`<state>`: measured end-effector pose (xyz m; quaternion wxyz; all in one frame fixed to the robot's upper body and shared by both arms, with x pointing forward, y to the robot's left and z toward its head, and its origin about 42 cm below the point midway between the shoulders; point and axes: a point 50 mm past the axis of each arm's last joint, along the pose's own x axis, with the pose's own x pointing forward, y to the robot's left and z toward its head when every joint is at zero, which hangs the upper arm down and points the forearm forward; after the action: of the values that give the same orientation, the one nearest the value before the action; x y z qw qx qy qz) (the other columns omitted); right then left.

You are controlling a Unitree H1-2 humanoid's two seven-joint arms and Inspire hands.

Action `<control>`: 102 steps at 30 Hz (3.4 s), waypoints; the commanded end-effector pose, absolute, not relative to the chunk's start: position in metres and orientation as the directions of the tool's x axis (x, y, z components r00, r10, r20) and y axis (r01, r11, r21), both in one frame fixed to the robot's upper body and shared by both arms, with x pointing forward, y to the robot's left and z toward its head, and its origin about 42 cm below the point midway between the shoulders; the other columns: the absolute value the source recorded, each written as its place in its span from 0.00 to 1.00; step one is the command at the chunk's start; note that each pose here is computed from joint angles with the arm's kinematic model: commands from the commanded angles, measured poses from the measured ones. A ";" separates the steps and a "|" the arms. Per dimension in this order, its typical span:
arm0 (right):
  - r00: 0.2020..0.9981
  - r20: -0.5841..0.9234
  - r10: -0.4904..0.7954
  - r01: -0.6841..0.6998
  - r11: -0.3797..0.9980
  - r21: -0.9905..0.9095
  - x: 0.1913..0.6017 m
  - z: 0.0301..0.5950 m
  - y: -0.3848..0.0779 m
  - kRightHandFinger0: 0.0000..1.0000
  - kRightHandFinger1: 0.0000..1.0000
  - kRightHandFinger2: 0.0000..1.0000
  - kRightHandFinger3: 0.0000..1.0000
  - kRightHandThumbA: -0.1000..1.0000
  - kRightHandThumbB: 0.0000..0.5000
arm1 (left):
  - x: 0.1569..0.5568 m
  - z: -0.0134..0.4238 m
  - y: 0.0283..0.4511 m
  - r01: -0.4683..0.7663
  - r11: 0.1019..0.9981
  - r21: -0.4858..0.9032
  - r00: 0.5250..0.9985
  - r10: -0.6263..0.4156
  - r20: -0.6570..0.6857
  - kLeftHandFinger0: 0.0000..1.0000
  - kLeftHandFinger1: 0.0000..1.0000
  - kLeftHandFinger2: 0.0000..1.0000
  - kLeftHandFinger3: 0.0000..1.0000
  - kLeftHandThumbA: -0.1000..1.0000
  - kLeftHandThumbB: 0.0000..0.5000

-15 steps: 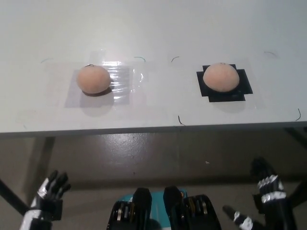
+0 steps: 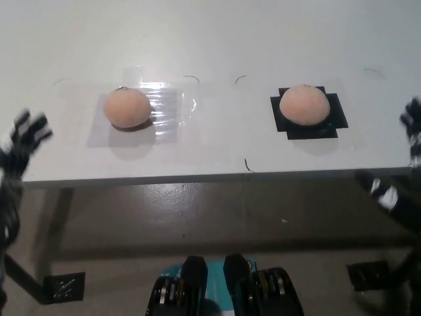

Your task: Use both hands to push two dumpling toys together to the middle

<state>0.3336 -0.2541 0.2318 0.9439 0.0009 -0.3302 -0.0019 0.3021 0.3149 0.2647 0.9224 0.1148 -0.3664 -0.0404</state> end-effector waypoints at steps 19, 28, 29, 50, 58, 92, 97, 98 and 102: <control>0.883 0.458 -0.102 0.085 0.995 0.058 0.510 0.262 -0.264 1.00 1.00 1.00 1.00 1.00 0.28 | 0.466 0.283 0.338 -0.136 0.921 0.365 0.868 -0.067 0.492 1.00 1.00 1.00 1.00 1.00 0.59; 0.936 0.332 -0.120 0.102 0.992 0.071 0.547 0.257 -0.264 1.00 1.00 1.00 1.00 1.00 0.26 | 0.510 0.271 0.327 -0.054 0.945 0.323 0.924 -0.076 0.376 1.00 1.00 1.00 1.00 1.00 0.62; 0.939 0.322 -0.118 0.101 0.992 0.071 0.551 0.257 -0.264 1.00 1.00 1.00 1.00 1.00 0.28 | 0.514 0.270 0.326 -0.052 0.947 0.318 0.930 -0.070 0.360 1.00 1.00 1.00 1.00 1.00 0.64; 0.979 0.181 -0.092 0.080 0.994 0.072 0.551 0.214 -0.247 1.00 1.00 1.00 1.00 1.00 0.48 | 0.513 0.231 0.286 0.092 0.938 0.334 0.948 -0.186 0.260 1.00 1.00 1.00 1.00 1.00 0.63; 0.986 0.157 -0.046 0.032 0.995 0.094 0.544 0.196 -0.228 1.00 1.00 1.00 1.00 1.00 0.42 | 0.506 0.214 0.270 0.120 0.918 0.378 0.946 -0.221 0.236 1.00 1.00 1.00 1.00 1.00 0.70; 0.984 0.166 0.071 -0.105 0.974 0.201 0.526 0.177 -0.141 1.00 1.00 1.00 1.00 1.00 0.27 | 0.489 0.189 0.191 0.244 0.902 0.357 0.925 -0.327 0.193 1.00 1.00 1.00 1.00 1.00 0.66; 0.984 0.155 0.090 -0.125 0.964 0.234 0.523 0.177 -0.121 1.00 1.00 1.00 1.00 1.00 0.31 | 0.491 0.192 0.179 0.262 0.898 0.353 0.918 -0.344 0.195 1.00 1.00 1.00 1.00 1.00 0.64; 0.983 0.155 0.095 -0.129 0.965 0.230 0.523 0.177 -0.119 1.00 1.00 1.00 1.00 1.00 0.31 | 0.491 0.192 0.178 0.263 0.898 0.353 0.918 -0.346 0.196 1.00 1.00 1.00 1.00 1.00 0.64; 0.977 0.162 0.140 -0.177 0.954 0.240 0.519 0.175 -0.104 1.00 1.00 1.00 1.00 1.00 0.33 | 0.491 0.192 0.169 0.272 0.892 0.360 0.913 -0.358 0.198 1.00 1.00 1.00 1.00 1.00 0.65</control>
<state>0.5144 -0.1244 0.1557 0.9917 0.1128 -0.0427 0.0436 0.4789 0.1838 0.1639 0.9695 0.1541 -0.0970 -0.1639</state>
